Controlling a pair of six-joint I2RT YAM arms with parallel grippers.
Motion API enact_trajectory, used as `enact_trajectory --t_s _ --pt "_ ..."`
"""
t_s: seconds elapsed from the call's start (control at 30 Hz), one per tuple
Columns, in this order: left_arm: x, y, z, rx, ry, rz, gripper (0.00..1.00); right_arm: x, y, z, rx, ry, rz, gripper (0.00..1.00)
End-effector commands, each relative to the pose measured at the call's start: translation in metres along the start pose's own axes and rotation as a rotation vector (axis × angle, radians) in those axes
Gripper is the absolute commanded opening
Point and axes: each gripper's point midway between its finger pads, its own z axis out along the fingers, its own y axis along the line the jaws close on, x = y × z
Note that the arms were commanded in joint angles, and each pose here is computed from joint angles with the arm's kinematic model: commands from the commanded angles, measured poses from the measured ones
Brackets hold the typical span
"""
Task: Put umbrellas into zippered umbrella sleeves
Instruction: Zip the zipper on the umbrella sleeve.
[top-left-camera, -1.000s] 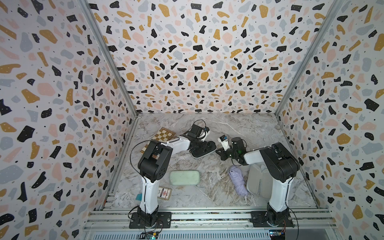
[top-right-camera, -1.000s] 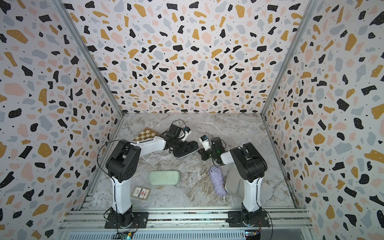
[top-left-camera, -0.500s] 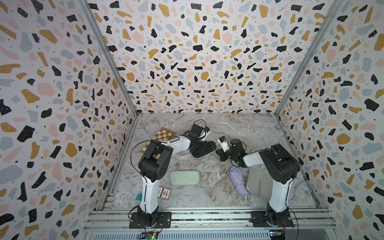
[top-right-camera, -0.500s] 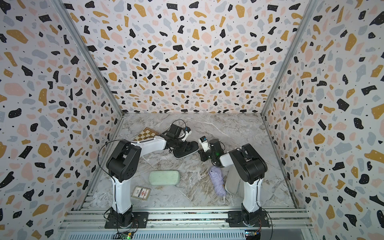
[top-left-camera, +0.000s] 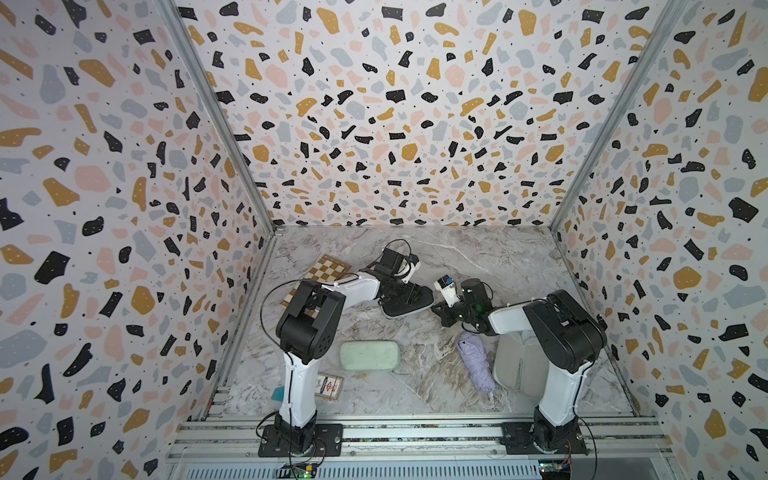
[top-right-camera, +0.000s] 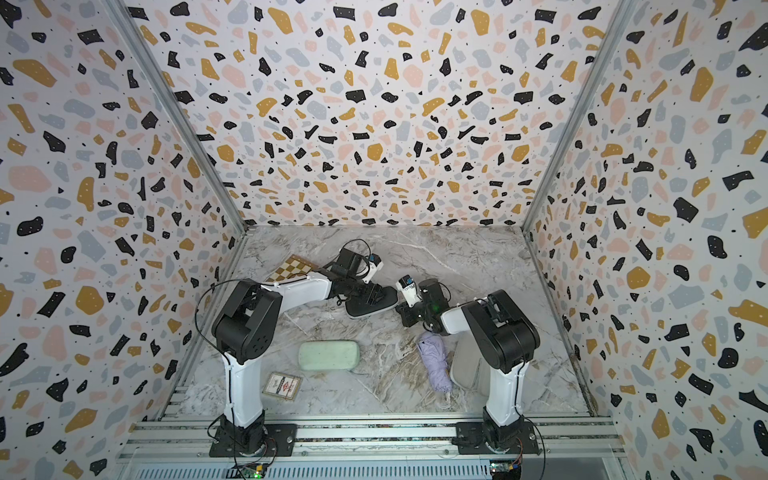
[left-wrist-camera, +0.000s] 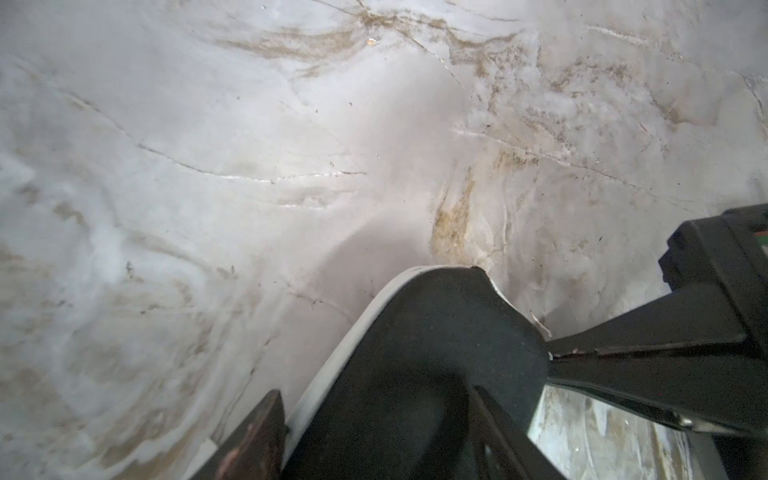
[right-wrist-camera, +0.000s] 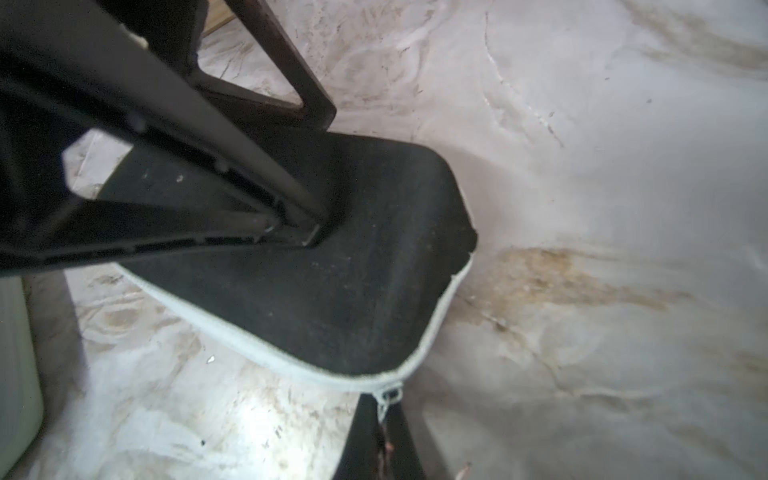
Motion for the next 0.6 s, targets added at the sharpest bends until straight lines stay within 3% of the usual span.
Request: enact_trajectory --t_s 0.0,0.2,0.57 --pt "0.066 -0.012 0.013 0.043 0.185 -0.062 0.67 0.007 -0.016 0.001 0.095 0.092 0.027 0.00" --pt "0.078 0.000 0.015 -0.023 0.202 -0.061 0.67 0.018 -0.031 0.012 0.219 0.163 0.023 0.00" --pt "0.088 0.011 0.024 -0.068 0.226 -0.114 0.61 0.035 0.019 0.009 0.049 0.161 -0.035 0.00"
